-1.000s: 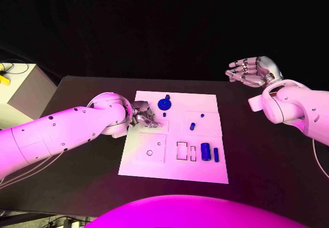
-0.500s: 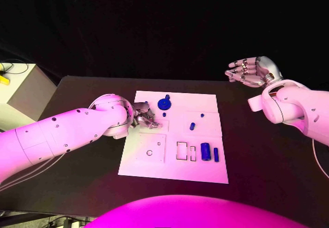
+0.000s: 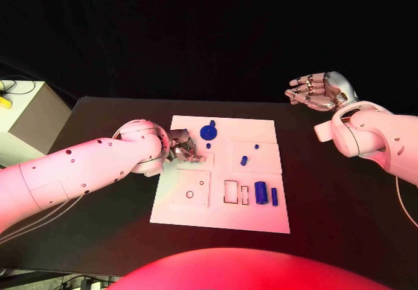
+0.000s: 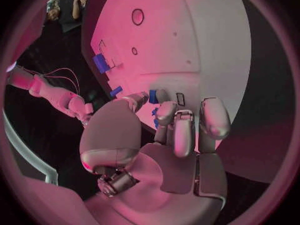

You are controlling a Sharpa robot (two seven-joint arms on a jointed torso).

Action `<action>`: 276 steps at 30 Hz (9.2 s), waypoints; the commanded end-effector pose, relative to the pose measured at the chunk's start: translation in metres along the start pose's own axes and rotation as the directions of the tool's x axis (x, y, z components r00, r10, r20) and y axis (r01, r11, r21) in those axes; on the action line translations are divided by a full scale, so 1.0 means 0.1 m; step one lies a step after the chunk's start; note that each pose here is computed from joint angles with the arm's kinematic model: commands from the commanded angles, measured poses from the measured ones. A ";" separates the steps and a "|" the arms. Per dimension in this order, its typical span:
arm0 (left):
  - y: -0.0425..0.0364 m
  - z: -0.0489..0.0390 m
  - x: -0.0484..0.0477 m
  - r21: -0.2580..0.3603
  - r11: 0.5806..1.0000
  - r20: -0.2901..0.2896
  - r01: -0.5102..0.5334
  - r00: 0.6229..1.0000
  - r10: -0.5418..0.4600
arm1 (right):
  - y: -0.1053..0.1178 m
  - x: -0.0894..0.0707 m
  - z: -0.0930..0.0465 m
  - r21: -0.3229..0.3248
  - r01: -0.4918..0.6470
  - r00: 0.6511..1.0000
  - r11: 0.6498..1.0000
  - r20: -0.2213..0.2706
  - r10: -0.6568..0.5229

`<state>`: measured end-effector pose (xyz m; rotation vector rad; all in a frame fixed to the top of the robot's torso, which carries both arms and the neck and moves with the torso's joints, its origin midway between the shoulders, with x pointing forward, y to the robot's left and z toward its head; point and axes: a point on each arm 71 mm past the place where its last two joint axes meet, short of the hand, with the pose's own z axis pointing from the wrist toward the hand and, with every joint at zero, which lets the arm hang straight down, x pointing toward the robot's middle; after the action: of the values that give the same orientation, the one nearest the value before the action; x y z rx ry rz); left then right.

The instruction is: Assemble the parts on the task board

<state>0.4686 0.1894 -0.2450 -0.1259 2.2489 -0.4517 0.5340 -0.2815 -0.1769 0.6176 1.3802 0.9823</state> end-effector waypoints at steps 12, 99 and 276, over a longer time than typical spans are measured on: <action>-0.011 0.004 0.031 0.009 1.000 -0.044 0.023 0.999 -0.023 | 0.00 0.01 0.00 -0.011 -0.002 1.000 1.000 -0.007 0.002; -0.325 0.295 -0.537 -0.034 0.988 -0.313 -0.150 0.941 0.132 | -0.09 0.18 0.04 0.002 -0.005 1.000 1.000 -0.015 0.005; -0.303 0.401 -0.275 -0.057 0.969 -0.387 -0.238 0.900 0.199 | -0.06 0.21 0.02 -0.004 -0.015 0.999 1.000 -0.032 0.015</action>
<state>0.5194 0.1571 -0.2288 0.1684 2.6076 -0.2652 0.5356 -0.2682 -0.1936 0.6259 1.4017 0.9939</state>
